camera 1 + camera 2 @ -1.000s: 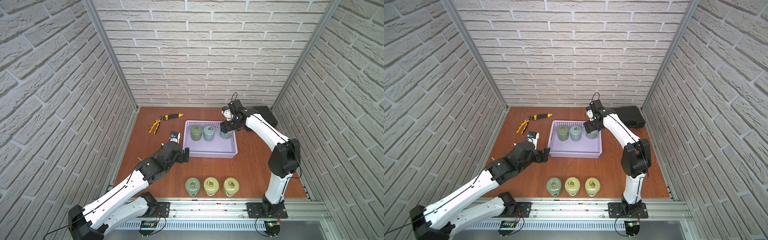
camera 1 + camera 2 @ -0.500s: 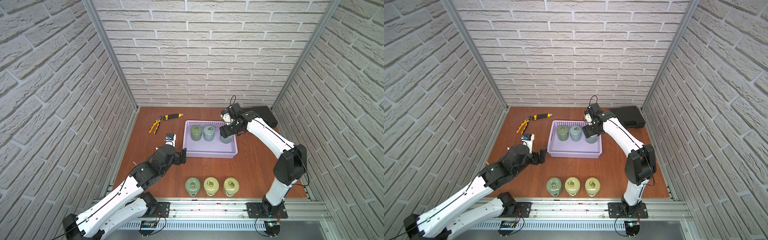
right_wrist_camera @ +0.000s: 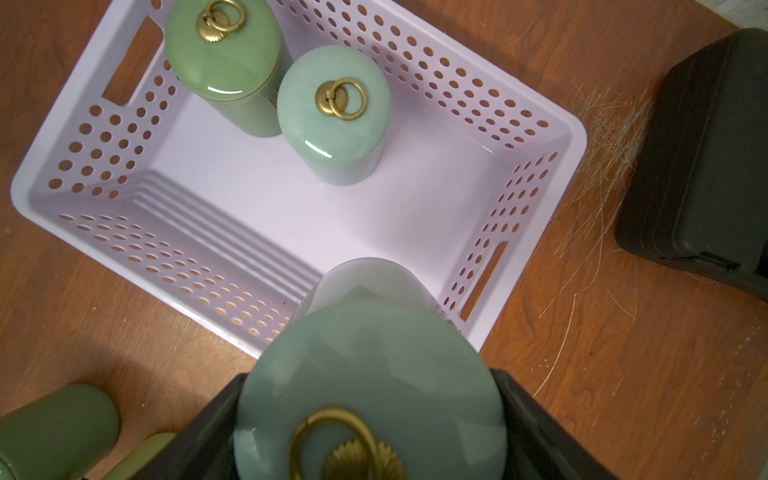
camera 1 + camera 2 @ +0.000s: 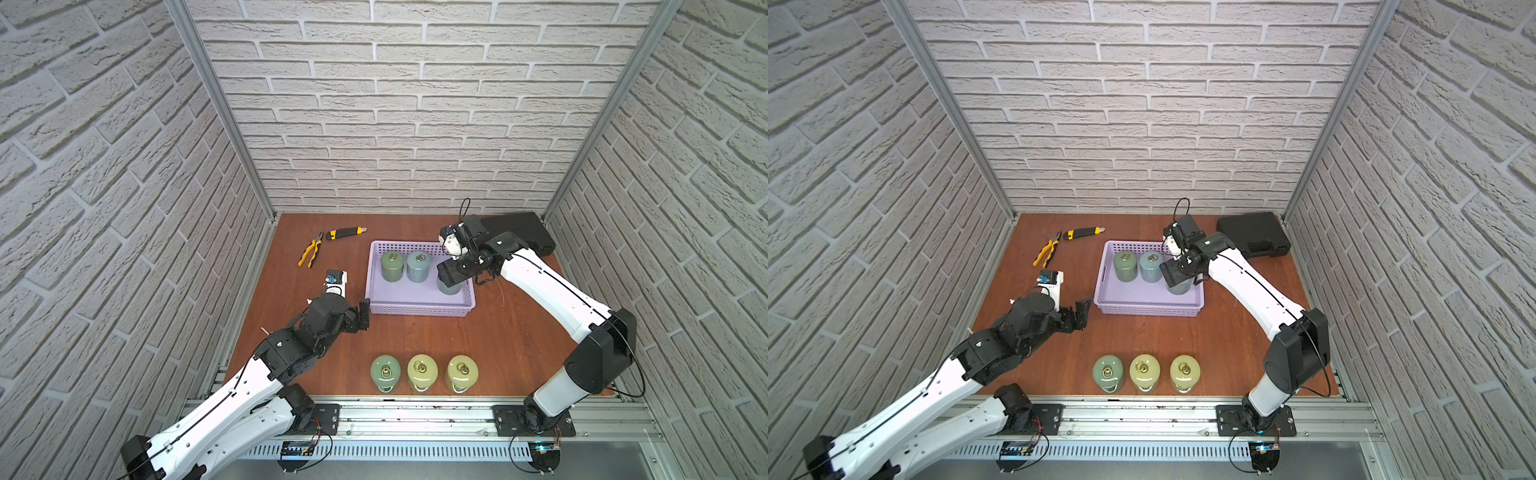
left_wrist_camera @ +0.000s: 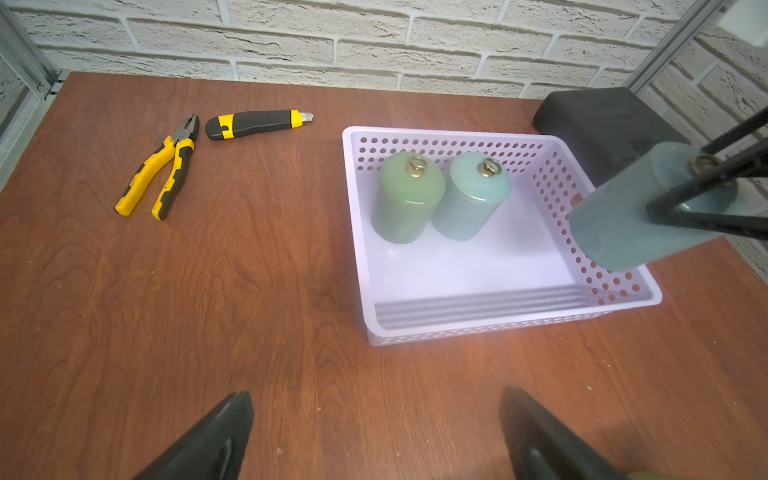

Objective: Take the tea canister out of the basket
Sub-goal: Place the tea canister at the center of the board.

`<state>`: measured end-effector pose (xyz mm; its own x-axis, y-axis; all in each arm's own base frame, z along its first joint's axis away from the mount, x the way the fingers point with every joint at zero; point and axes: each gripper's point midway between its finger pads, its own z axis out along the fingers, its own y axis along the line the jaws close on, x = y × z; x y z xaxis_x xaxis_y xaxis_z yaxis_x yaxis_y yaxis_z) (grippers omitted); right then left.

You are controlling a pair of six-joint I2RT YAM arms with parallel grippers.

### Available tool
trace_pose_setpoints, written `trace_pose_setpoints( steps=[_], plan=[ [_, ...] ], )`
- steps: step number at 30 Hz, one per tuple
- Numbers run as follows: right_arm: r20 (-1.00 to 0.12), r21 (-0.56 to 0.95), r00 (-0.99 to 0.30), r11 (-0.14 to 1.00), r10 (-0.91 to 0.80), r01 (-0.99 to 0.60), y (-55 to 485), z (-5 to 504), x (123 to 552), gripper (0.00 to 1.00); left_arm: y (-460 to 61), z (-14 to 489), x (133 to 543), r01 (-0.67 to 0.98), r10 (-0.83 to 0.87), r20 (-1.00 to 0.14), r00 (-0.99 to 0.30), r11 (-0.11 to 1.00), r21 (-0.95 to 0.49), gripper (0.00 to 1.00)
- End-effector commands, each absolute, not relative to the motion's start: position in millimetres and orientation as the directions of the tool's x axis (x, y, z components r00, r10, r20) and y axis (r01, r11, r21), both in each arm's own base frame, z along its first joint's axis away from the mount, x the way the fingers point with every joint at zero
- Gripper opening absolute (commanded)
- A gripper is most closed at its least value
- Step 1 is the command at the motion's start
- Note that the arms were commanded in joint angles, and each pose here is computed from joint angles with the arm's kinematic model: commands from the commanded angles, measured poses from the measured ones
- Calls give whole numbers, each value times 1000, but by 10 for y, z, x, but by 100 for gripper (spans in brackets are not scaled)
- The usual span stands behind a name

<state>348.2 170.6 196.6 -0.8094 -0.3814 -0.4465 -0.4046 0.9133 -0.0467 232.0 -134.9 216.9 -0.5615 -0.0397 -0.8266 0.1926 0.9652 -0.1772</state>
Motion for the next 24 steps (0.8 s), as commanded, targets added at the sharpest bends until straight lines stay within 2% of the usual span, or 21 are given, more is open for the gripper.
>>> trace_pose_setpoints(
  steps=[1,24],
  plan=[
    [-539,-47,-764,918,-354,-393,1780,2249,3432,48,-1279,2117,2317,153,-63,-820,-569,972,-181,98],
    [-559,-32,-732,893,-388,-449,2301,2197,2777,47,-1163,2094,2226,123,-83,-810,-580,974,-188,98]
  ],
)
